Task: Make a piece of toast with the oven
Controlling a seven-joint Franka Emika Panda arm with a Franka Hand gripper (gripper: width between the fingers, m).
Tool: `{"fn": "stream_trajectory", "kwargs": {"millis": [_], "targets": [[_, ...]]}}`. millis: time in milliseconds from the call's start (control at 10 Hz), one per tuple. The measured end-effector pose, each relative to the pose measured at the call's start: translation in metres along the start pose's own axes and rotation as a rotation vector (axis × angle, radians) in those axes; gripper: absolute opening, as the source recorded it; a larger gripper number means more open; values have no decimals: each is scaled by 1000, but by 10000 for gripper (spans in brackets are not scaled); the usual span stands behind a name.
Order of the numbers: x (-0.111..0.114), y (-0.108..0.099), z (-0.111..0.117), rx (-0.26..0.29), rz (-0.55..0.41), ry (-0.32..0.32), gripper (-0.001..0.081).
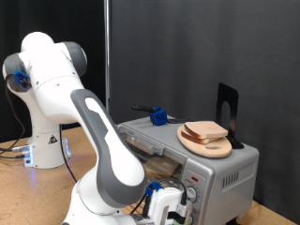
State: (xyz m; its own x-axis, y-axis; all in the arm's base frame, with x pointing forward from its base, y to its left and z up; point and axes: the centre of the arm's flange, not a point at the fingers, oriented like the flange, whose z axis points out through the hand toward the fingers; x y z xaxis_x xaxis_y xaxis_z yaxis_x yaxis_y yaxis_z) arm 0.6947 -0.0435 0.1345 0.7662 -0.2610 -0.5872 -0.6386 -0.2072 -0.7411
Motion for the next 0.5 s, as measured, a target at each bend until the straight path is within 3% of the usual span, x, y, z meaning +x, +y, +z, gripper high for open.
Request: {"fn": "stream_trajectory", "kwargs": {"millis": [400,500], "targets": [[-9,1,4,17,-11,-7,808],[-11,-1,5,23,-9,-5,692]]}}
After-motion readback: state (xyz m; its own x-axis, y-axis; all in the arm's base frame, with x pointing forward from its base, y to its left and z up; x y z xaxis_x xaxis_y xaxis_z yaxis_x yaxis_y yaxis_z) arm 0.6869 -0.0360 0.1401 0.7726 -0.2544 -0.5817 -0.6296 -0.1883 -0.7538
